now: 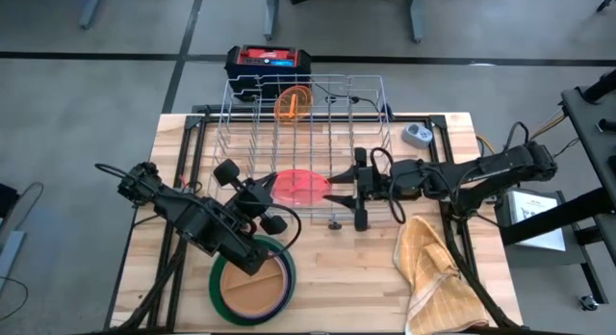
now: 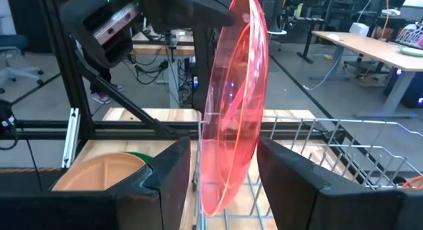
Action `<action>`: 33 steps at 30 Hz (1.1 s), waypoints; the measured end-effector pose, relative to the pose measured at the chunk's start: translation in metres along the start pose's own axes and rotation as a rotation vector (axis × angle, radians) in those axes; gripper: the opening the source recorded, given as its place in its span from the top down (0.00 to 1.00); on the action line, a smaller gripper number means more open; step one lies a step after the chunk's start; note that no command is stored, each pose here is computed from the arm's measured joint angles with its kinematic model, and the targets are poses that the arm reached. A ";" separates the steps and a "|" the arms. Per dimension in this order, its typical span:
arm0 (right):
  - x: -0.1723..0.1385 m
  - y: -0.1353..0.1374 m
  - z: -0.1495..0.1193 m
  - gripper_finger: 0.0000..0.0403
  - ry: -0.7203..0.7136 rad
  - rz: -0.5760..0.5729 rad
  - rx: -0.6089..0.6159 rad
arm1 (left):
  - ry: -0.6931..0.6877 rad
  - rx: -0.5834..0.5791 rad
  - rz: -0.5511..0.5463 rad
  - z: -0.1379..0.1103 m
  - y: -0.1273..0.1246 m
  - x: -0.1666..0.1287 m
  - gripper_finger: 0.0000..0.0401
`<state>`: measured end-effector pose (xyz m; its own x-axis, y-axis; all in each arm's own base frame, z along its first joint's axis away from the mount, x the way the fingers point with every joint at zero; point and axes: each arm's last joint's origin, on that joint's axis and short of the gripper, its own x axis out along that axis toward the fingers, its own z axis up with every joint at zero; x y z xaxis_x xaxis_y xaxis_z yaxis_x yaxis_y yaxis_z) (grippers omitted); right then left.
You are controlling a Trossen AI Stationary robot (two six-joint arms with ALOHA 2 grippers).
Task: Sort dishes
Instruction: Put the transparent pink plate into the dish rack
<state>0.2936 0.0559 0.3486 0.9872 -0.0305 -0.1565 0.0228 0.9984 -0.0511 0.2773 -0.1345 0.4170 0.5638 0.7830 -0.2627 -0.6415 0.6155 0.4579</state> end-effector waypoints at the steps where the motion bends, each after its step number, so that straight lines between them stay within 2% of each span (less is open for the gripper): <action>1: 0.001 0.000 0.001 0.59 -0.002 0.000 -0.008 | 0.000 0.002 0.000 0.000 0.000 0.000 1.00; 12: 0.010 0.002 0.005 0.68 -0.004 -0.001 -0.037 | -0.006 -0.003 0.002 0.001 0.000 0.000 1.00; 25: 0.009 0.000 0.006 0.98 -0.006 -0.061 -0.020 | -0.009 -0.030 0.000 0.001 -0.001 0.000 1.00; 33: 0.009 0.000 0.006 0.98 -0.006 -0.055 -0.020 | -0.010 -0.028 -0.001 0.001 -0.001 -0.001 1.00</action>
<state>0.3038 0.0561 0.3530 0.9855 -0.0848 -0.1472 0.0737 0.9941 -0.0796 0.2781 -0.1357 0.4180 0.5691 0.7818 -0.2547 -0.6553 0.6184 0.4338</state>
